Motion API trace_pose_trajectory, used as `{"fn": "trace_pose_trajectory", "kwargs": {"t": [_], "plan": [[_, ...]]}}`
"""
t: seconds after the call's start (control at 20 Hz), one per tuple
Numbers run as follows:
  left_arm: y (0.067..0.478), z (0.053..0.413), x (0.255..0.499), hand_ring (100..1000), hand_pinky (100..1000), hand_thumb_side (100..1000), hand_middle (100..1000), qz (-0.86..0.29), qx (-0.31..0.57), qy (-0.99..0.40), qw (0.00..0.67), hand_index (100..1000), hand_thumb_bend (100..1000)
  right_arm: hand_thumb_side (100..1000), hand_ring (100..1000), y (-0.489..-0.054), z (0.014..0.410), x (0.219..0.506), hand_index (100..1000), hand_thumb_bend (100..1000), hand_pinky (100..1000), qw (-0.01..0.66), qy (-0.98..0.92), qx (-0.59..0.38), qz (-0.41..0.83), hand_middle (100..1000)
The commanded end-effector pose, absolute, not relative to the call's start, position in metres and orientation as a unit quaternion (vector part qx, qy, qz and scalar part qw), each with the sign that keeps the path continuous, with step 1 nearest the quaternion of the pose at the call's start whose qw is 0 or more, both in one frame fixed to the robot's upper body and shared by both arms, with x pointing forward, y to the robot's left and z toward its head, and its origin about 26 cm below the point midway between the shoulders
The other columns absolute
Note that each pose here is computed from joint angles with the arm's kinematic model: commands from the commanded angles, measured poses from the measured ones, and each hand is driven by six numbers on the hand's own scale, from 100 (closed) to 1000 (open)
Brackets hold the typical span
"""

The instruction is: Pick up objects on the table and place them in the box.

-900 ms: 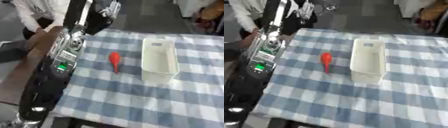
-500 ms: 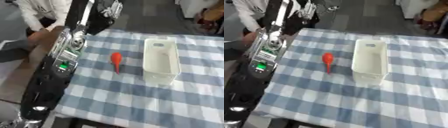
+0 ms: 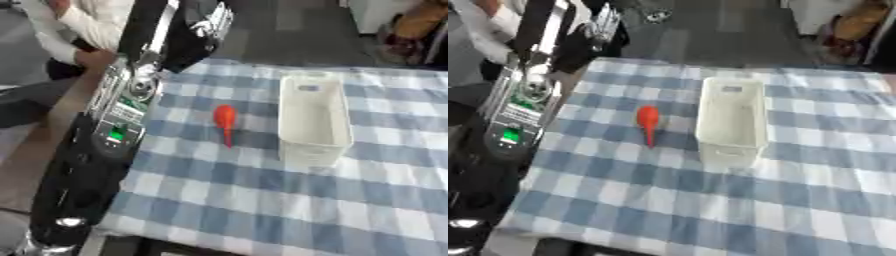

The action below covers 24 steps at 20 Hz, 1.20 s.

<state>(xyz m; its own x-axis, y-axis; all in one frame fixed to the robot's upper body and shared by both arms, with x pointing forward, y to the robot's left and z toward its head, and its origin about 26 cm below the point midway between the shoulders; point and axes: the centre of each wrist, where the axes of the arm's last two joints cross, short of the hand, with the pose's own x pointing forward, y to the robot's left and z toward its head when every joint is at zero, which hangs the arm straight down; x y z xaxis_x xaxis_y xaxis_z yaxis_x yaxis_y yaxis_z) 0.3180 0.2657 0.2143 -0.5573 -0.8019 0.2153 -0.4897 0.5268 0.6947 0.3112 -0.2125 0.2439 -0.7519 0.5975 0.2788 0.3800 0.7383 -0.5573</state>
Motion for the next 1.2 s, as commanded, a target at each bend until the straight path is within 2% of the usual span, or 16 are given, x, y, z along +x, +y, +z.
{"fn": "trace_pose_trajectory", "kwargs": {"t": [0.05, 0.25, 0.4, 0.5, 0.6, 0.65, 0.7, 0.75, 0.95, 1.2], "plan": [[0.278, 0.232, 0.323, 687, 764, 966, 843, -0.368, 0.387, -0.809, 0.244, 870, 210, 853, 471, -0.215, 0.251, 0.308, 725, 100, 466, 0.218, -0.902, -0.283, 0.242, 595], [0.302, 0.257, 0.342, 714, 786, 949, 860, -0.497, 0.372, -0.747, 0.239, 867, 204, 854, 472, -0.215, 0.25, 0.308, 720, 100, 467, 0.221, -0.899, -0.283, 0.25, 594], [0.314, 0.276, 0.352, 737, 799, 903, 864, -0.58, 0.361, -0.695, 0.224, 870, 243, 859, 472, -0.214, 0.249, 0.308, 719, 100, 467, 0.223, -0.897, -0.281, 0.256, 594], [0.319, 0.287, 0.359, 749, 809, 889, 866, -0.625, 0.351, -0.663, 0.214, 870, 287, 861, 472, -0.214, 0.249, 0.308, 718, 100, 468, 0.225, -0.896, -0.28, 0.261, 594], [0.321, 0.295, 0.363, 766, 827, 857, 869, -0.661, 0.345, -0.635, 0.202, 871, 386, 864, 473, -0.213, 0.249, 0.308, 717, 100, 468, 0.226, -0.895, -0.278, 0.265, 594], [0.322, 0.298, 0.365, 766, 827, 857, 869, -0.678, 0.343, -0.62, 0.197, 871, 386, 864, 473, -0.213, 0.249, 0.308, 717, 100, 468, 0.226, -0.895, -0.278, 0.267, 594], [0.322, 0.302, 0.368, 779, 835, 801, 872, -0.698, 0.34, -0.6, 0.19, 873, 479, 866, 474, -0.213, 0.249, 0.308, 715, 100, 469, 0.227, -0.894, -0.277, 0.269, 593], [0.322, 0.305, 0.371, 786, 839, 766, 874, -0.72, 0.337, -0.578, 0.185, 876, 527, 866, 474, -0.213, 0.248, 0.308, 715, 100, 469, 0.227, -0.893, -0.277, 0.271, 594], [0.32, 0.315, 0.384, 805, 856, 698, 869, -0.777, 0.328, -0.512, 0.163, 883, 655, 869, 475, -0.213, 0.248, 0.308, 714, 100, 470, 0.23, -0.891, -0.276, 0.278, 594], [0.312, 0.325, 0.4, 825, 863, 660, 873, -0.827, 0.329, -0.439, 0.122, 873, 706, 872, 477, -0.212, 0.246, 0.307, 711, 100, 472, 0.234, -0.887, -0.274, 0.288, 594]]}}
